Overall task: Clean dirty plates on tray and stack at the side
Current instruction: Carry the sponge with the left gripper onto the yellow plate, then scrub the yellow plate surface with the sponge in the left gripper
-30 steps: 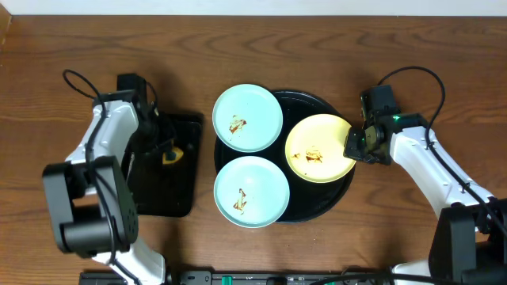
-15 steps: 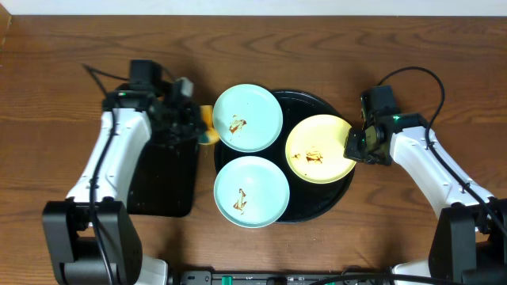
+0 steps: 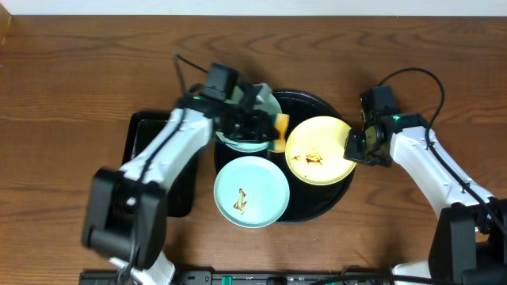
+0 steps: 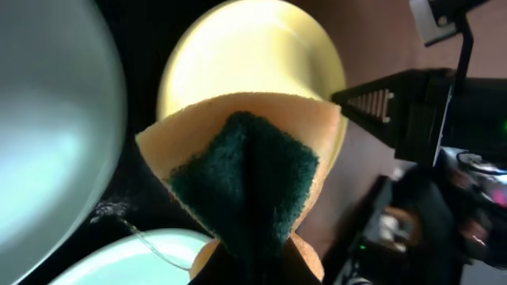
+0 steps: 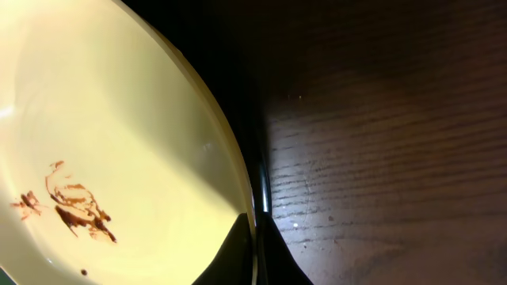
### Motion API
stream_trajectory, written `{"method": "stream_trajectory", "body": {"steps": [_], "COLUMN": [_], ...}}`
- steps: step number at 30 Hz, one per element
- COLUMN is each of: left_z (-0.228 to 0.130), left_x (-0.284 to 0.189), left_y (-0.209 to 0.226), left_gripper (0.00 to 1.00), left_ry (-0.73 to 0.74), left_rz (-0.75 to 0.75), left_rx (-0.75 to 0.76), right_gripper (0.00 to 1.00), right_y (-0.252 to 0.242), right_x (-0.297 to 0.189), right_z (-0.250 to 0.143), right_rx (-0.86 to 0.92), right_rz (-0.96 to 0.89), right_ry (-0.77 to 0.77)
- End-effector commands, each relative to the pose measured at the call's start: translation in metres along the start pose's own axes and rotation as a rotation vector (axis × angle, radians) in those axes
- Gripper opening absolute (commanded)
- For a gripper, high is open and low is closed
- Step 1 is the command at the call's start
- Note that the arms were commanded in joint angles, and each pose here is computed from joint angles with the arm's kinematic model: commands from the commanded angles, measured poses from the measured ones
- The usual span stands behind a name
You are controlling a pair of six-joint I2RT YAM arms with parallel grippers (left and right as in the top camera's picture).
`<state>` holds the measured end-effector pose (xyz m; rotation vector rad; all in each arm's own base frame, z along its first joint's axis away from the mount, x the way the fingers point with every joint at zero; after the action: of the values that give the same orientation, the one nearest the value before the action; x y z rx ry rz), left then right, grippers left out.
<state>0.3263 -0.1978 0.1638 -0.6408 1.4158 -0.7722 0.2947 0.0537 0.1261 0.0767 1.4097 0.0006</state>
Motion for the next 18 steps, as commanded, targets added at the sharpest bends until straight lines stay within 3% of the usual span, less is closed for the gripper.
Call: {"method": "stream_trajectory", "body": {"steps": [1,6,18], "left_z": [0.001,-0.004,-0.044], "left_x": [0.022,0.053,0.123], "left_y": [-0.010,-0.021,-0.049], "left_gripper": [0.07,0.07,0.08], "left_ry": [0.094,0.172,0.342], "left_rz": [-0.146,-0.248,-0.292], "left_rx": [-0.025,0.014,0.063], "right_gripper": [0.01,0.02,0.01], "right_y": [0.003,0.002,0.002], "right_x": [-0.005,-0.005,-0.005], "right_z": [0.003,0.002,0.001], "right_rx": [-0.021,-0.028,-0.027], "right_rz": [0.014,0.013,0.012], "right_ry": [-0.013,-0.006,0.002]}}
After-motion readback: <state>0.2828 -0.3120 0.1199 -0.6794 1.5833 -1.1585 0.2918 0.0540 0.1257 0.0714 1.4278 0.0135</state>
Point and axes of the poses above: each gripper's point midway between its finger pads, its own x axis out along the fingers, its own y axis along the line the jaws close on, z = x × y, the point moved 8 cm from there along -x, back along the fingers, and after that the axes turned 12 degrees about -x, right-handed, at the moved point
